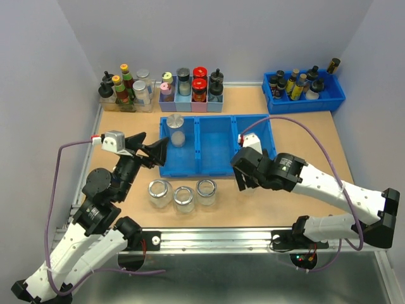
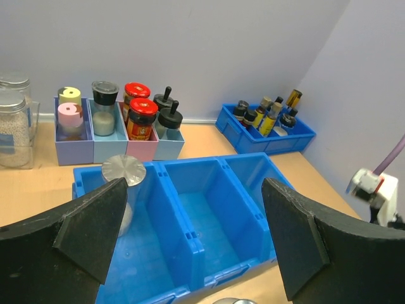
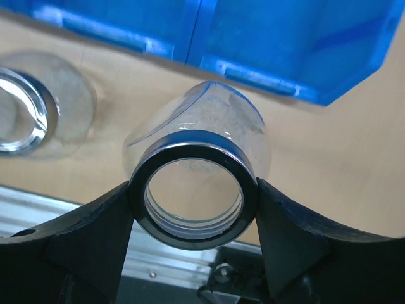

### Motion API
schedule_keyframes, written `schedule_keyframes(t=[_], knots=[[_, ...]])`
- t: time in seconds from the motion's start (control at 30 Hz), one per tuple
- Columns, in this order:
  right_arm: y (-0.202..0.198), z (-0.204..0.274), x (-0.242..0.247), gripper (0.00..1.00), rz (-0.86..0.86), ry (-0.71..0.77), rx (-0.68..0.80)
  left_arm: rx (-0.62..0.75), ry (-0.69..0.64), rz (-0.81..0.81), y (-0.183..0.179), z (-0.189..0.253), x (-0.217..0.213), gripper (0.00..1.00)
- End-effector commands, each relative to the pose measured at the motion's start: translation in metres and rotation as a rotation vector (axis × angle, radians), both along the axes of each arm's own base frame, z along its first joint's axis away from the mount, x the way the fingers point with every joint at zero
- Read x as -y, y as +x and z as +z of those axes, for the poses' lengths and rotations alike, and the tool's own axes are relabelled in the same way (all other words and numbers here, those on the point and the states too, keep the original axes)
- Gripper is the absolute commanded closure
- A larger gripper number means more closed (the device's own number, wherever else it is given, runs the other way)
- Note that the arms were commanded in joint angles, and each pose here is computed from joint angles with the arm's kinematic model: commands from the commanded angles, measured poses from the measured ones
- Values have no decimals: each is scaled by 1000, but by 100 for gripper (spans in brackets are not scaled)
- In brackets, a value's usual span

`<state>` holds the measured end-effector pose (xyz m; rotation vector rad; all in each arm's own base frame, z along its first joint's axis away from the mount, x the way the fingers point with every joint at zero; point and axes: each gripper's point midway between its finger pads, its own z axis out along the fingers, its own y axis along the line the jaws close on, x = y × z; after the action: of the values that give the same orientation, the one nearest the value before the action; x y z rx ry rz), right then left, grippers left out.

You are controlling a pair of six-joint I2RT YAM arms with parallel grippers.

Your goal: Organize the condiment bottles

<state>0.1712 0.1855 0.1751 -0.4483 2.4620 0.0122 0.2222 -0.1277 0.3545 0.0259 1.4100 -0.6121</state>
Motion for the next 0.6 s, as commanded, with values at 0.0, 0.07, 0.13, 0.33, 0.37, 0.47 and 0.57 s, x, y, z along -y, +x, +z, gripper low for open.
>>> schedule_keyframes(t=[0.0, 0.07, 0.13, 0.33, 0.37, 0.47, 0.57], knots=[[40, 64, -1, 100, -191, 103, 244, 32, -12, -9, 1, 8, 3, 1], [56, 76, 2, 99, -252, 98, 298, 33, -13, -6, 1, 8, 2, 1], [72, 80, 9, 100, -312, 76, 337, 28, -16, -10, 1, 7, 3, 1], [114, 107, 30, 100, -442, 126, 424, 29, -16, -18, -1, 7, 4, 1], [119, 111, 32, 99, -448, 141, 431, 30, -17, -20, -1, 7, 4, 1], [138, 121, 35, 99, -456, 196, 444, 29, -19, -23, -2, 8, 4, 1], [159, 116, 35, 100, -458, 222, 417, 28, -23, -29, -2, 8, 5, 1]])
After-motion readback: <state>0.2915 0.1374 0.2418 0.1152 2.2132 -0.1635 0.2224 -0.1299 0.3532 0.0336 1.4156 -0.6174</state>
